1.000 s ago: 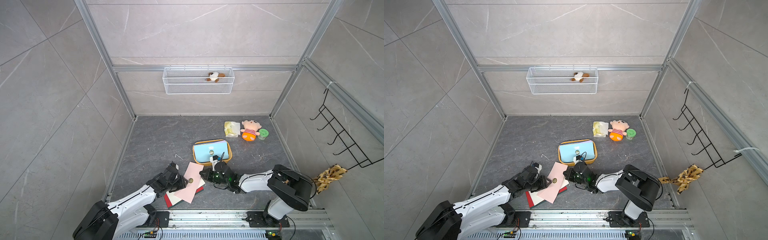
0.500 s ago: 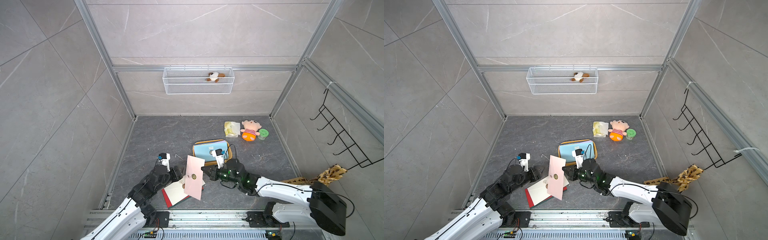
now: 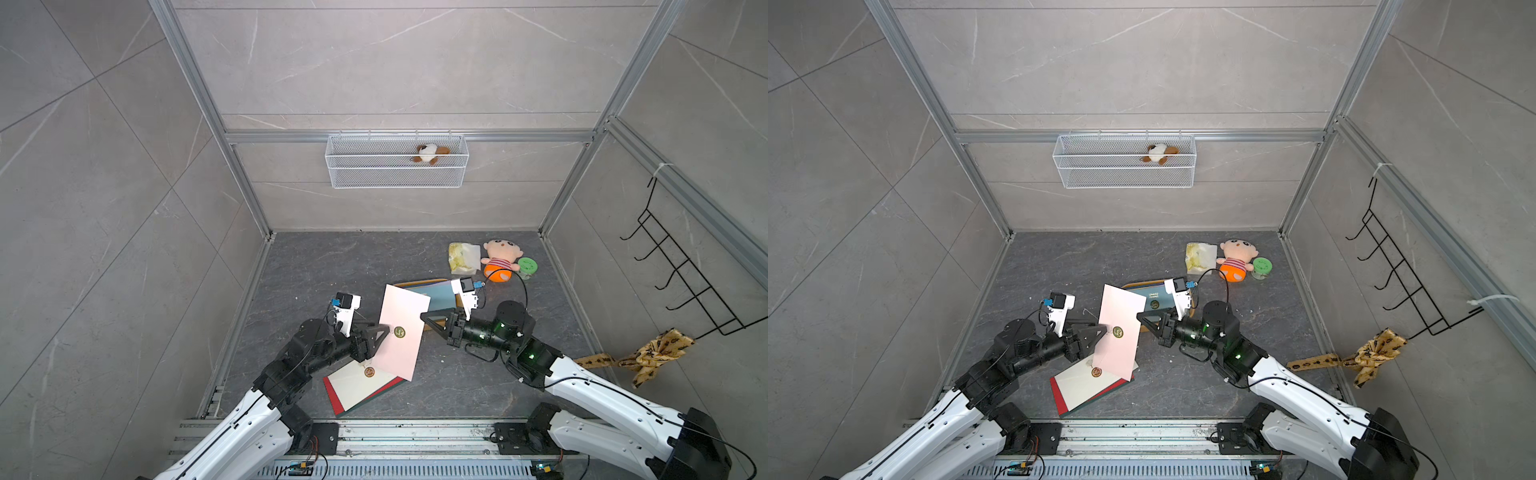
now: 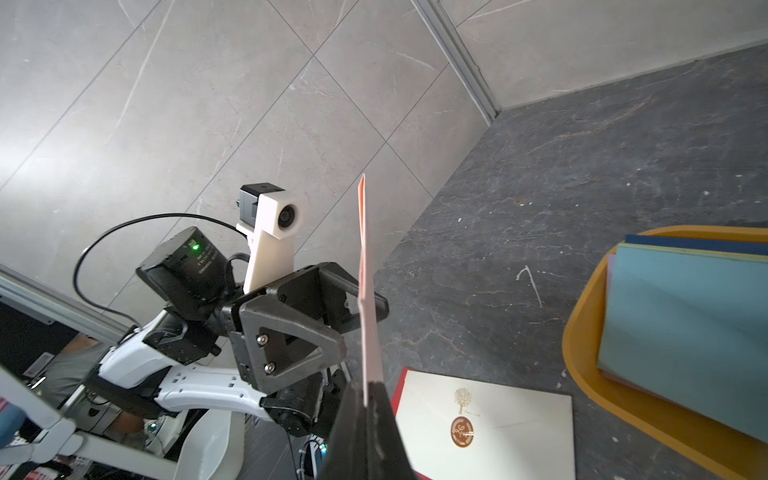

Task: Put the sealed envelopes into the storage box
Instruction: Pick up the envelope from the center of the board, then place the envelope in the storage box.

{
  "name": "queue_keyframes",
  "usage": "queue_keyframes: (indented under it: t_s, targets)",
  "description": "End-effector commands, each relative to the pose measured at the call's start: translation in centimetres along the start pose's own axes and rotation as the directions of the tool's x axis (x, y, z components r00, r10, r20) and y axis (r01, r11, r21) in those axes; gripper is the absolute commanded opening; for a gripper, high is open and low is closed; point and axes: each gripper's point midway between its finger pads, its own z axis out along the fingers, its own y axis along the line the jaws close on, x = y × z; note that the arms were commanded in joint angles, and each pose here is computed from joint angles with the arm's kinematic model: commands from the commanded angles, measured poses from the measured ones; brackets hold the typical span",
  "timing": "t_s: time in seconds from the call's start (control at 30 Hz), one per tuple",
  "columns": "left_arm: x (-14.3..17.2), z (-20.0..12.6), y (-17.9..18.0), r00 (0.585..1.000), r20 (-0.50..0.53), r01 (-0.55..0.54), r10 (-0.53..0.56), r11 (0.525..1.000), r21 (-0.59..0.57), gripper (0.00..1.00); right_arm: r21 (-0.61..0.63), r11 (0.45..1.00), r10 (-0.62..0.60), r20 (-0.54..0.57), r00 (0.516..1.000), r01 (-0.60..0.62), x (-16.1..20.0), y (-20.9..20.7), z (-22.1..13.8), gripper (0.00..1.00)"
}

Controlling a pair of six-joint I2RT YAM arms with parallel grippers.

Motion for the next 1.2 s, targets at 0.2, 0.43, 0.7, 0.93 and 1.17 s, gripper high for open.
queue_keyframes:
  t_s: [0.2,0.43,0.7,0.93,1.17]
  targets:
    - [-0.7,-0.7,-5.3,0.999,0.034,-0.044,0.035,0.954,0.296,0.49,-0.124,0.992,0.037,-0.005,0.999,-0.037,-0.8,2.1,-1.0,0.0]
    - [-1.5,-1.1,-5.4,0.998,0.053,-0.03,0.016,0.959,0.283,0.05,-0.115,0.992,0.059,-0.006,0.998,-0.06,-0.8,1.1,-1.1,0.0]
    - [-3.0,0.8,-3.4,0.977,-0.039,-0.207,0.212,0.973,0.098,0.0,0.237,0.969,0.065,0.04,0.997,-0.073,-0.7,-6.4,-4.2,0.67]
    - [-6.1,5.5,-1.4,0.785,-0.274,-0.565,0.555,0.824,0.049,0.0,0.552,0.831,0.055,0.029,0.998,-0.062,1.2,-12.3,-9.0,0.66]
    - [-6.3,12.5,0.7,0.524,-0.481,-0.675,0.703,0.687,0.269,0.0,0.633,0.772,0.036,0.049,0.998,-0.059,2.6,-13.5,-11.7,0.66]
